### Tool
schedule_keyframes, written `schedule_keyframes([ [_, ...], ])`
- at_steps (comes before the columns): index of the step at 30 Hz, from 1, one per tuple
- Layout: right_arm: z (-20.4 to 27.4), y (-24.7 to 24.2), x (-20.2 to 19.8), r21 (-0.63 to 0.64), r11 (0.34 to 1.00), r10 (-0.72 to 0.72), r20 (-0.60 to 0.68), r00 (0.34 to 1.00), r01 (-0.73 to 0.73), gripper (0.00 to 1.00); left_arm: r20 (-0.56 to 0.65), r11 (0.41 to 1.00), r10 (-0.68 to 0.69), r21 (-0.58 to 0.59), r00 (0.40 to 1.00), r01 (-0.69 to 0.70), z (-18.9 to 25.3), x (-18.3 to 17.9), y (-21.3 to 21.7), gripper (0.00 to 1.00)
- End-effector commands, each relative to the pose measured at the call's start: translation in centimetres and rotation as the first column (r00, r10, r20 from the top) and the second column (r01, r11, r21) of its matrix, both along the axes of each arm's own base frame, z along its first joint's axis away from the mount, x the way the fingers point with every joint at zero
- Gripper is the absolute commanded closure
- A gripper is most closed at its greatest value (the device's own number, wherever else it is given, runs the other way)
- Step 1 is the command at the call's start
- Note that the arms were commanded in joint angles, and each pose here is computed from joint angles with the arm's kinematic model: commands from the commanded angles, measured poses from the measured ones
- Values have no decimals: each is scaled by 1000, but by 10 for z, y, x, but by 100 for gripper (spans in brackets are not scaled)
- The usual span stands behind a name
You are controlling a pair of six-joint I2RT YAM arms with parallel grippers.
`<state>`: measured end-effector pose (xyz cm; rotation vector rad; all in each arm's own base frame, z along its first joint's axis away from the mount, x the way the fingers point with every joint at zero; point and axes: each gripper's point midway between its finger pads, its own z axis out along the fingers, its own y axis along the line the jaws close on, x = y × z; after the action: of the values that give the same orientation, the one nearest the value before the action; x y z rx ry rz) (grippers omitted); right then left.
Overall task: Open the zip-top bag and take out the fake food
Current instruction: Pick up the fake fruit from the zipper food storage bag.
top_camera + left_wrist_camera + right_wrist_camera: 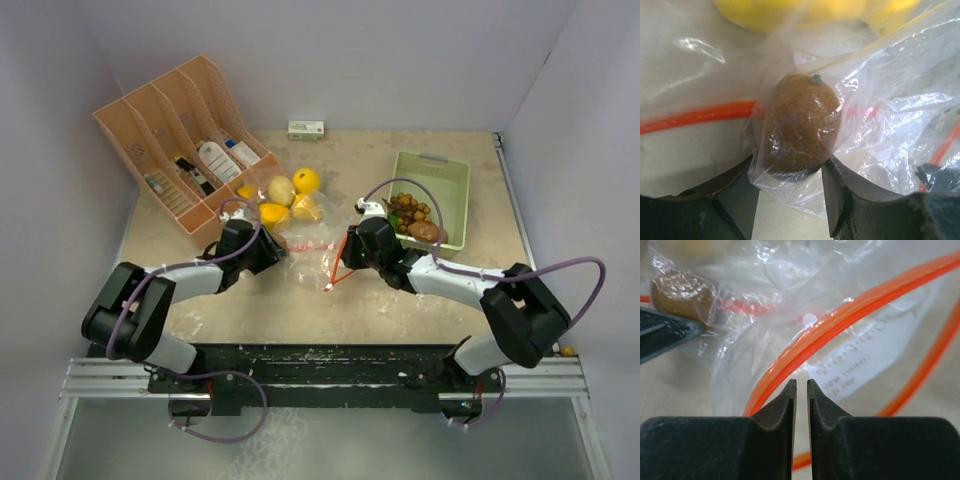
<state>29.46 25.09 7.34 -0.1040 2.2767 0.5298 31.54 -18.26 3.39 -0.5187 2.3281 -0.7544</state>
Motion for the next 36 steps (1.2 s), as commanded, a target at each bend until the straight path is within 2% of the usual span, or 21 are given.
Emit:
schedule_keyframes([
  [1,20,32,17,105,993,53,68,996,-60,84,-1,1000,-2,19,1000,2,2,-12,-9,45],
  [5,7,34,18,98,993,54,54,997,-59,85,34,999,-18,48,999,16,14,-12,-14,39],
  [6,3,32,18,88,995,51,50,997,-55,85,47,998,-22,63,999,19,18,-11,-12,33],
  [8,-7,30,17,74,996,48,36,998,-51,86,62,995,-21,99,998,15,27,-9,-6,15],
  [10,-19,30,9,69,995,66,-1,998,-66,87,91,994,-22,112,996,12,40,-7,-4,6],
  [12,-23,32,9,84,994,65,-10,998,-64,88,117,993,-11,122,993,-3,49,-7,1,2],
  [14,-27,32,8,77,995,67,-18,998,-65,88,144,989,19,145,989,-40,56,-4,10,1],
  [17,-30,33,8,78,995,71,-20,997,-70,89,154,980,72,171,986,-98,62,4,25,3],
  [24,-36,32,7,69,995,74,-28,997,-72,89,167,978,131,139,977,-154,67,23,42,10],
  [32,-37,30,5,59,995,76,-35,996,-74,90,116,993,74,78,990,-83,50,19,24,39],
  [36,-38,30,6,58,996,72,-34,997,-70,90,98,994,78,72,992,-86,43,6,28,46],
])
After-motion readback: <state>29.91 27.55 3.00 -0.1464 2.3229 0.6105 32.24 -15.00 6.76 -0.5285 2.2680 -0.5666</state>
